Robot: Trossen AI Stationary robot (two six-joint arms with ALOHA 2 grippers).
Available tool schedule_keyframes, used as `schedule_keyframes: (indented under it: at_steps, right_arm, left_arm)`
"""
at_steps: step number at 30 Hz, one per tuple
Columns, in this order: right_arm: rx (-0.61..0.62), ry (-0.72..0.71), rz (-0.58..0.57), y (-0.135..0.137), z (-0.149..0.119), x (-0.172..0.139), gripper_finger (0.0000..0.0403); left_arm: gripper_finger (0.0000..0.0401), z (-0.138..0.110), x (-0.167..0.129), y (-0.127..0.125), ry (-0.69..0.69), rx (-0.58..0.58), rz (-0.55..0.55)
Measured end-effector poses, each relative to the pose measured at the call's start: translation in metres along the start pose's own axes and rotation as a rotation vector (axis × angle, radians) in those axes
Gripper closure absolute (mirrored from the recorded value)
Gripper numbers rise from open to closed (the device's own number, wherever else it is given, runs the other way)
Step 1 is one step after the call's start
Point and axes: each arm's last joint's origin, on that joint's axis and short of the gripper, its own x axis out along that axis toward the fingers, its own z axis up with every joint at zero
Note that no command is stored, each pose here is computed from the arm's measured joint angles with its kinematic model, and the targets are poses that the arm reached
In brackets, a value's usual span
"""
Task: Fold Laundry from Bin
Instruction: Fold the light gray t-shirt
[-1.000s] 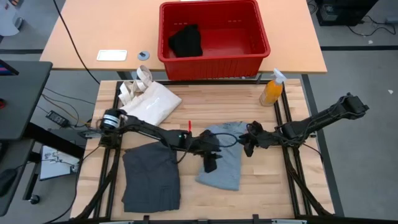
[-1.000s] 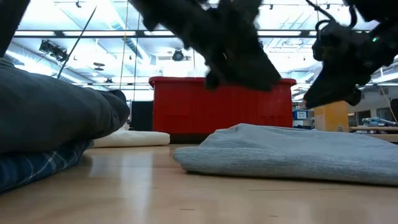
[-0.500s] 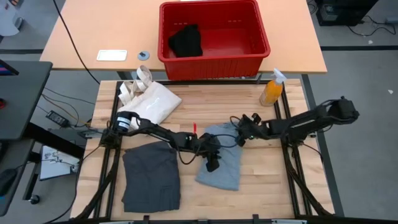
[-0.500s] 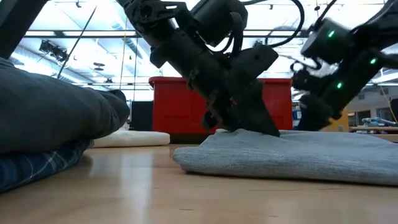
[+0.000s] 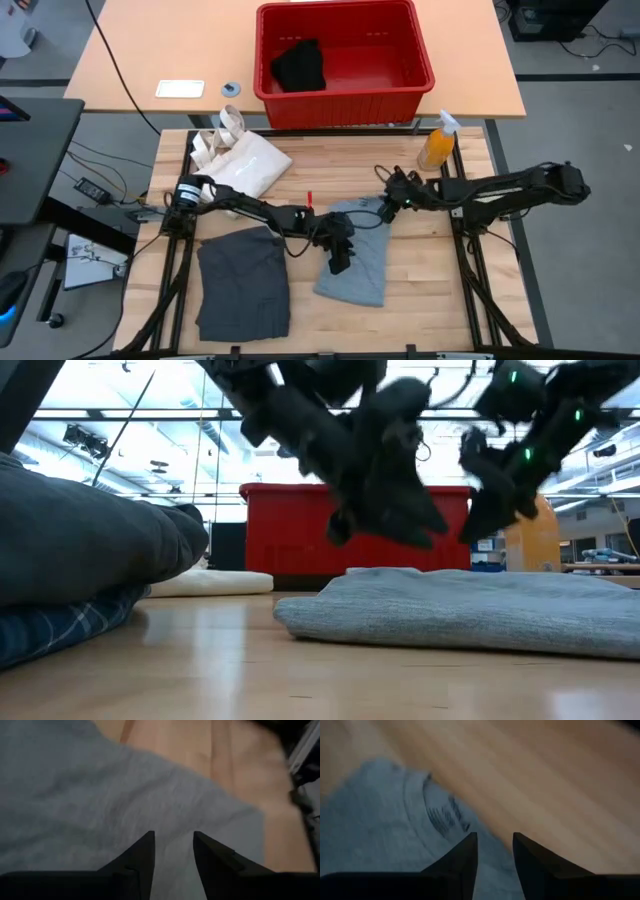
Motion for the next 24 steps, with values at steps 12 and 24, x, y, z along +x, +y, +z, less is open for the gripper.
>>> schedule_keyframes:
  at_steps: [12, 24]
  right_arm:
    - [0.137, 0.062, 0.321, -0.006, 0.012, -0.053, 0.0271]
    - [0.210, 0.258, 0.516, 0.007, -0.002, -0.066, 0.0271]
  left_arm:
    - [0.0262, 0.019, -0.024, -0.003, -0.028, -0.208, -0.079]
    - [0.0262, 0.043, -0.064, -0.004, -0.092, -0.366, -0.083]
